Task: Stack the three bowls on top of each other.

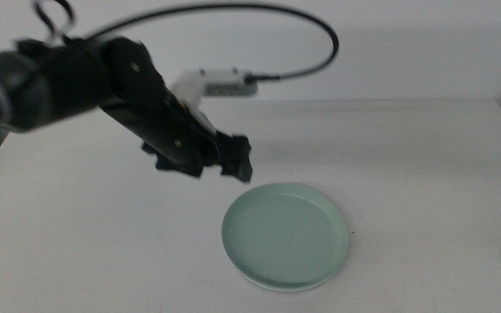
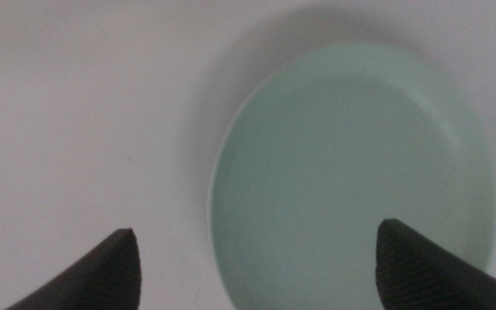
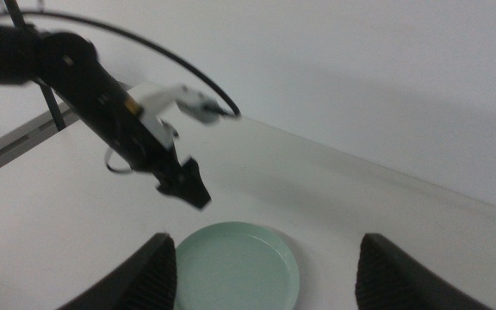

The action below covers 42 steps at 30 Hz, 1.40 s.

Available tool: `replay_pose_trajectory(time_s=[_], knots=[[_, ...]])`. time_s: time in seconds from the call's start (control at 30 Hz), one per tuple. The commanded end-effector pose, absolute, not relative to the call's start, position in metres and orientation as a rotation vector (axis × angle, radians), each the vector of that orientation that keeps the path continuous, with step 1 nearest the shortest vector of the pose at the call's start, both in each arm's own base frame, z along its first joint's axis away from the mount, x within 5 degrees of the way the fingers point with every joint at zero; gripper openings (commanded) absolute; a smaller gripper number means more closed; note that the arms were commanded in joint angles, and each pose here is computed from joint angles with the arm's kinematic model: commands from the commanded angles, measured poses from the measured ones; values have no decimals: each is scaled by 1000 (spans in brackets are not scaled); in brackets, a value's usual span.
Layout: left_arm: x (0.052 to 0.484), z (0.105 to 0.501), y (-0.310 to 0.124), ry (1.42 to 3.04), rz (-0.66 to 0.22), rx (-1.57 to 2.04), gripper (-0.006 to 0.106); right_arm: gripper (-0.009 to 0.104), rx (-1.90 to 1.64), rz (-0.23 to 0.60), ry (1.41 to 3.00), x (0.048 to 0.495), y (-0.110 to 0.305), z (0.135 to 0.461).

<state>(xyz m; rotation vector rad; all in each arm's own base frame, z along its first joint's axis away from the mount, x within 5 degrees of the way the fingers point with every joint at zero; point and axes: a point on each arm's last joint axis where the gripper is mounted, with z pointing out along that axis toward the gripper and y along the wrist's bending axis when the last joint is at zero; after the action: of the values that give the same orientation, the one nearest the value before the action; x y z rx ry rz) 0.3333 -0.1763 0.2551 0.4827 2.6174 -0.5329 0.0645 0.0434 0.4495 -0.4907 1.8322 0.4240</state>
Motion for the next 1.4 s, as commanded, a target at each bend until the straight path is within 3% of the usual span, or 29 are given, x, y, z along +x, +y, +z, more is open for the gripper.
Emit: replay_pose_trajectory(time_s=[0.0, 0.33, 0.73, 0.93, 1.2, 1.37], knots=[[325, 307, -165, 2445, -573, 428, 90, 55, -464, 425, 1742, 65, 42, 463], [302, 402, -110, 2021, -512, 224, 87, 55, -465, 425, 1743, 65, 42, 463], [272, 460, -55, 1718, -381, 58, 72, 55, -465, 425, 1743, 65, 42, 463], [261, 473, -51, 1645, -358, 54, 62, 55, -465, 425, 1743, 65, 42, 463], [234, 490, -43, 1568, -250, 115, 51, 55, -465, 425, 1743, 65, 42, 463], [214, 491, -40, 1541, -240, 117, 44, 55, -465, 425, 1743, 65, 42, 463]])
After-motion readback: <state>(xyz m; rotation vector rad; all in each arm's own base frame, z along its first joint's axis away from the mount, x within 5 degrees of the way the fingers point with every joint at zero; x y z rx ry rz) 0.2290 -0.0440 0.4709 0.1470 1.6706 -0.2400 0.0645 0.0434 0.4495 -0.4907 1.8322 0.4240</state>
